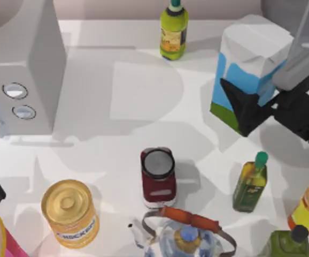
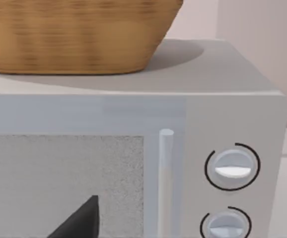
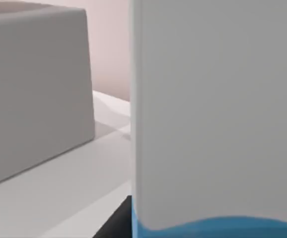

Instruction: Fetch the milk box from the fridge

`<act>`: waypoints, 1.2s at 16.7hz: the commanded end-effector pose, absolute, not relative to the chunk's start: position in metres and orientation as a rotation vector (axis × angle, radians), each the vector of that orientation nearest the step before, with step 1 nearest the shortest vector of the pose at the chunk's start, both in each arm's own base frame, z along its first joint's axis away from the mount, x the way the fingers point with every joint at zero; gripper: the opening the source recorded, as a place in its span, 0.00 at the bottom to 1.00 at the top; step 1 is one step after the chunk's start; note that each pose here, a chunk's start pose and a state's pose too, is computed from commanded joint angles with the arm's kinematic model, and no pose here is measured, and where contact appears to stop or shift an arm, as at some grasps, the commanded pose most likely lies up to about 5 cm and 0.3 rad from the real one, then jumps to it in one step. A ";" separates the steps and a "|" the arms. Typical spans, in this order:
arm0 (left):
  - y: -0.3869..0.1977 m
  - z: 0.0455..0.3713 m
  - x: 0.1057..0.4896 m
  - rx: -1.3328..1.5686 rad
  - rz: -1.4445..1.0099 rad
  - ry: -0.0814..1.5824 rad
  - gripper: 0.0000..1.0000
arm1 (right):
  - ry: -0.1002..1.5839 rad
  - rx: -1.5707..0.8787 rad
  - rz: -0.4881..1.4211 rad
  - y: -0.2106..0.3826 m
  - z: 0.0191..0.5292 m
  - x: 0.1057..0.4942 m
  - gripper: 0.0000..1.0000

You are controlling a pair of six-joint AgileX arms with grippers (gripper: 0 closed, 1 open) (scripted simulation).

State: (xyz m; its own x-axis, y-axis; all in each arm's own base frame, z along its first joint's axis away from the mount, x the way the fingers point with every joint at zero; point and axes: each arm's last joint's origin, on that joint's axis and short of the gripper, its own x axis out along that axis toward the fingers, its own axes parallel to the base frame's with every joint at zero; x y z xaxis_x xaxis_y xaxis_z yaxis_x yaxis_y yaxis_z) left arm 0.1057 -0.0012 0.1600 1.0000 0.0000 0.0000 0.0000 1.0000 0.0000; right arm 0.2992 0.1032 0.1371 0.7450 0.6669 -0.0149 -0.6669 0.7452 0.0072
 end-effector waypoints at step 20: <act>-0.001 0.160 0.106 0.000 0.000 0.000 1.00 | 0.003 -0.001 0.764 0.148 0.090 0.344 0.00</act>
